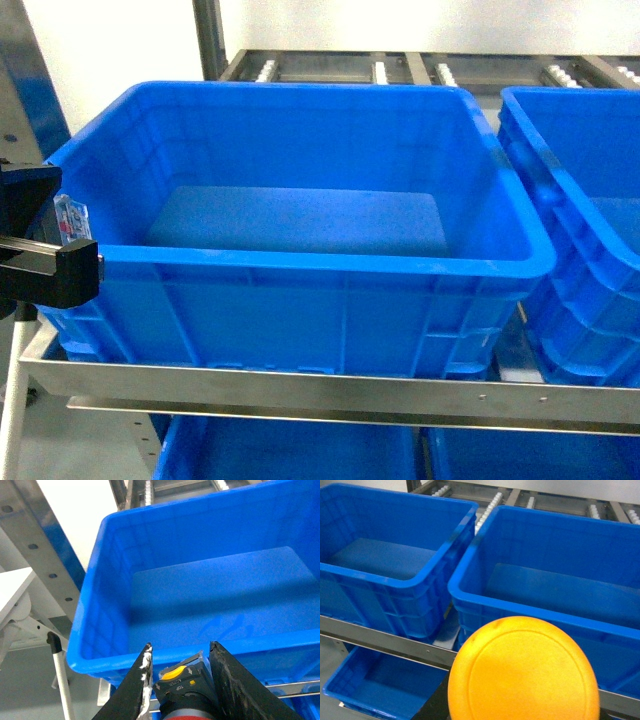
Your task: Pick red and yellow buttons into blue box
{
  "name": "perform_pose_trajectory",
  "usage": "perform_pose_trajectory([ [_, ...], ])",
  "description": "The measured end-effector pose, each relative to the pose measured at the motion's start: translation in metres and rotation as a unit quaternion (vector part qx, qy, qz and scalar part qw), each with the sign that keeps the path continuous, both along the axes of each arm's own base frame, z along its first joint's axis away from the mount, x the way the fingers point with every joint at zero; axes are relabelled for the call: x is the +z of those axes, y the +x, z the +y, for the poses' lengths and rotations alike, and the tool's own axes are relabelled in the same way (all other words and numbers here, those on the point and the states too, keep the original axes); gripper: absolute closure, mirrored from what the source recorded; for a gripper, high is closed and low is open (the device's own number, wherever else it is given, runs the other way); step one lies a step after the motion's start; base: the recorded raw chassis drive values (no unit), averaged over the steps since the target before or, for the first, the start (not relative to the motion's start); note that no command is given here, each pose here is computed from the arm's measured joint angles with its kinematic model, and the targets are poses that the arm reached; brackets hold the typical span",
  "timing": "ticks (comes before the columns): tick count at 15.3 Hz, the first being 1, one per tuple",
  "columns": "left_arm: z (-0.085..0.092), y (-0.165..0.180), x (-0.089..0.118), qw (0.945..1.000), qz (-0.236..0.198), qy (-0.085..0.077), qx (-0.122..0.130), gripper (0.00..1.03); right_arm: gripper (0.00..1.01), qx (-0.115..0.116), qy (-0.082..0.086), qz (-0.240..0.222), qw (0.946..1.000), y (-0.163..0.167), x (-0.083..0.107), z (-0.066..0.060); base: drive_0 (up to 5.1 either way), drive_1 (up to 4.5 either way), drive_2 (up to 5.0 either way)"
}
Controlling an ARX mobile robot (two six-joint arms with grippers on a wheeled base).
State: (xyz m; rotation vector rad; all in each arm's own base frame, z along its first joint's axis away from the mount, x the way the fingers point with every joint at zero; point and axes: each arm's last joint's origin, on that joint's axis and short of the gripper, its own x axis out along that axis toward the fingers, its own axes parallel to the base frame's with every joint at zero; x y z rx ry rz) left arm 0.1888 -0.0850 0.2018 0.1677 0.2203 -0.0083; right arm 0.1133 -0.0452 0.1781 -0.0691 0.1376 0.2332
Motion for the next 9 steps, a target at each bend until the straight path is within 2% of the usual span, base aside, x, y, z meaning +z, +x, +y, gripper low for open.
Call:
perform_pose_trajectory([
  [9, 0.0000, 0.0000, 0.0000, 1.0000, 0.000, 0.000, 0.000, 0.74, 0.76, 0.000, -0.001, -0.001, 1.0000, -0.0001, 0.0003, 0.0001, 5.0, -2.31, -2.3],
])
